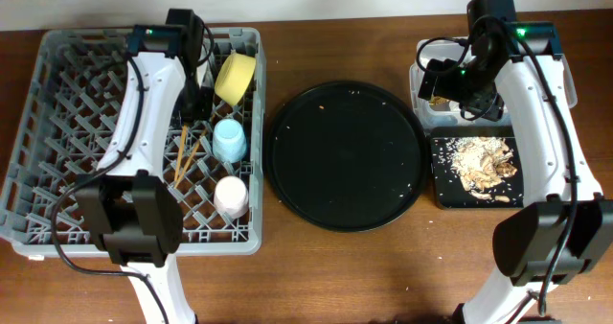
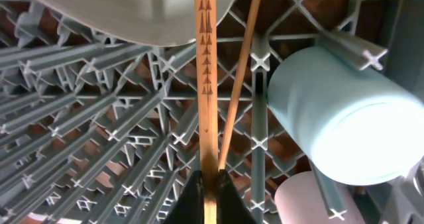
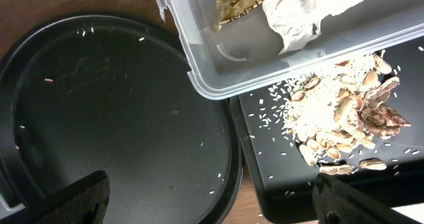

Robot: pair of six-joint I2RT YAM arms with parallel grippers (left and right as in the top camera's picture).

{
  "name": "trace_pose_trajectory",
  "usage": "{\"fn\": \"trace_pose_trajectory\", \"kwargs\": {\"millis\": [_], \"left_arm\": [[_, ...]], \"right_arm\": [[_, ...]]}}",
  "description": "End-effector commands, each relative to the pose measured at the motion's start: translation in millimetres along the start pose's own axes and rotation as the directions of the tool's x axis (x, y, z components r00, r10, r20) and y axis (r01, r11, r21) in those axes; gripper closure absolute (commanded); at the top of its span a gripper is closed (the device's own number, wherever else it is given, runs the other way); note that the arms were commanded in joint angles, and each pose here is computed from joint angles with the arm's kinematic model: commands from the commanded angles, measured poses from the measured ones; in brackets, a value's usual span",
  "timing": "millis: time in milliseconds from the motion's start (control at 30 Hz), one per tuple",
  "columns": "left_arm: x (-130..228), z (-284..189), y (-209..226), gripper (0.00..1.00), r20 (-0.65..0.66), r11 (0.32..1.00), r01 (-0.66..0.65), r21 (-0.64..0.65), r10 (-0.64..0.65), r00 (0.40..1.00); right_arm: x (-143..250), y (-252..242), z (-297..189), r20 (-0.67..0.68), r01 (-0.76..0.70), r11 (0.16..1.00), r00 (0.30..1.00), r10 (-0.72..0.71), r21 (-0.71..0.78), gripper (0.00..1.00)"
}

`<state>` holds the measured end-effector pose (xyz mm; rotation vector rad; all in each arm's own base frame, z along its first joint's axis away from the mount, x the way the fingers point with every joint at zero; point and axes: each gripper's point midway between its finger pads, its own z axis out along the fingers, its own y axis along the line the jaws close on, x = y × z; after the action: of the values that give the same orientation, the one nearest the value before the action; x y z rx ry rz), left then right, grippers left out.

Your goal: Sort waste into correct bins and load items into the dishwasher rack

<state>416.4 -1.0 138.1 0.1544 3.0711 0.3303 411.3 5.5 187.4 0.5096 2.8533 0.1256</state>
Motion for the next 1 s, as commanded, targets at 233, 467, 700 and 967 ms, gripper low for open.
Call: {"fn": "trace_pose_trajectory", "kwargs": {"millis": [233,467,700,967], "left_arm": [[-25,-33,-15,0.55,0.135,0.992,-0.006,0.124,-0.010,0.991],[-58,-161,-13,0.55,0.492,0.966,-0.047,0.254,-0.087,0.866],[-45,-233,-1,0.00,0.646,0.965,-0.065,0.255,-0.120,0.753],[-42,-229,-2,0.00,0.633,0.965,-0.064,0.256,-0.117,0.766]], "right_arm": [[2,1,3,-0.009,0.013,1.000,1.000,-0.013,0.004,0.02],[2,1,3,-0.009,0.013,1.000,1.000,-0.013,0.004,0.02],[2,1,3,-0.008,0.013,1.000,1.000,-0.013,0.004,0.02],[2,1,3,-0.008,0.013,1.000,1.000,-0.013,0.004,0.01]]}}
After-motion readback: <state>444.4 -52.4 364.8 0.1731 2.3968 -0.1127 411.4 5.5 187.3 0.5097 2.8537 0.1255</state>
